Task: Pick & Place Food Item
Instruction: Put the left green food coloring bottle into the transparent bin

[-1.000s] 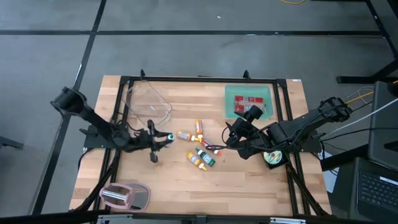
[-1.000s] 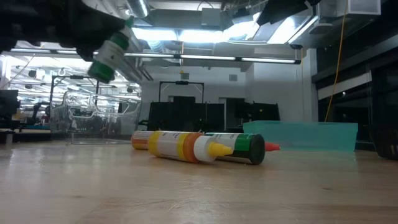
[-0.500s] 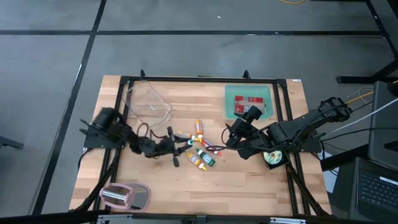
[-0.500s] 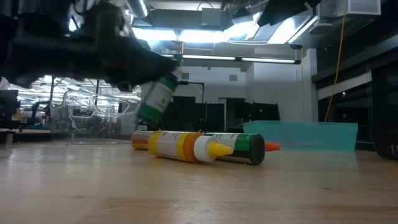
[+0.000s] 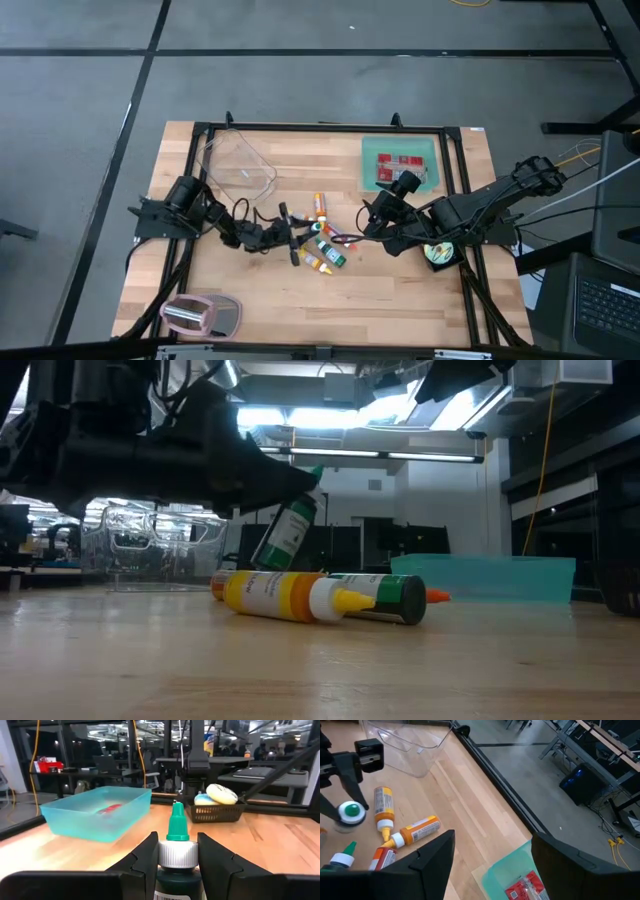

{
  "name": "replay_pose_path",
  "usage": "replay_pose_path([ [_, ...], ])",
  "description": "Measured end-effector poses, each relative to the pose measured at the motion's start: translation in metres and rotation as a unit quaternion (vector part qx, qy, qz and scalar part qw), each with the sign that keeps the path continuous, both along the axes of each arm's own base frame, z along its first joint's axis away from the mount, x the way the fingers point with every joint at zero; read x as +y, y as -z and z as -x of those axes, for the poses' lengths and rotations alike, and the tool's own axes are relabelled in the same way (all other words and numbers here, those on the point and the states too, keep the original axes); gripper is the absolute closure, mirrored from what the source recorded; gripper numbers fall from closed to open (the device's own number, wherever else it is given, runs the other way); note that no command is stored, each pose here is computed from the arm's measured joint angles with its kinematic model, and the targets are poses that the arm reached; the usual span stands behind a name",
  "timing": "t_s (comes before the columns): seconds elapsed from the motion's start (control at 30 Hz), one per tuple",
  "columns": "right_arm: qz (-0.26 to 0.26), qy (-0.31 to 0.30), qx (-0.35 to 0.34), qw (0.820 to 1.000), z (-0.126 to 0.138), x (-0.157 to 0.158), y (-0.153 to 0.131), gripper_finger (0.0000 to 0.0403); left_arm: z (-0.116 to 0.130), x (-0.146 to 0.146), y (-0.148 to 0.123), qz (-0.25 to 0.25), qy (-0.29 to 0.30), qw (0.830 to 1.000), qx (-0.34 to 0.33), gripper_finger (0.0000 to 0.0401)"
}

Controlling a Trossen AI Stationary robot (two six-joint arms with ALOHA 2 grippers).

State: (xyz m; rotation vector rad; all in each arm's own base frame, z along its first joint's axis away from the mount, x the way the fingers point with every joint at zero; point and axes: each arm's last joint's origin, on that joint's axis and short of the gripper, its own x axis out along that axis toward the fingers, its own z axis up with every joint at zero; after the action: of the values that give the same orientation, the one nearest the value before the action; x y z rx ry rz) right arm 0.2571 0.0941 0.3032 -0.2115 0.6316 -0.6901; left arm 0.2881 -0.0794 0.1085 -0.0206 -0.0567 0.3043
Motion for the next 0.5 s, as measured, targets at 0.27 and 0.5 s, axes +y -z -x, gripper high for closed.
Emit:
replay_pose_path([
  [0.27,0.0,0.0,0.0,1.0,0.0,0.0,0.0,0.0144,-0.014,0.009,-0.005,-0.017,0.029,0.999,-0.013,0.0295],
  [0.5,-0.006,-0.004,0.003,1.0,0.0,0.0,0.0,0.0144,-0.014,0.01,0.011,-0.004,0.032,0.999,0.009,0.0295],
])
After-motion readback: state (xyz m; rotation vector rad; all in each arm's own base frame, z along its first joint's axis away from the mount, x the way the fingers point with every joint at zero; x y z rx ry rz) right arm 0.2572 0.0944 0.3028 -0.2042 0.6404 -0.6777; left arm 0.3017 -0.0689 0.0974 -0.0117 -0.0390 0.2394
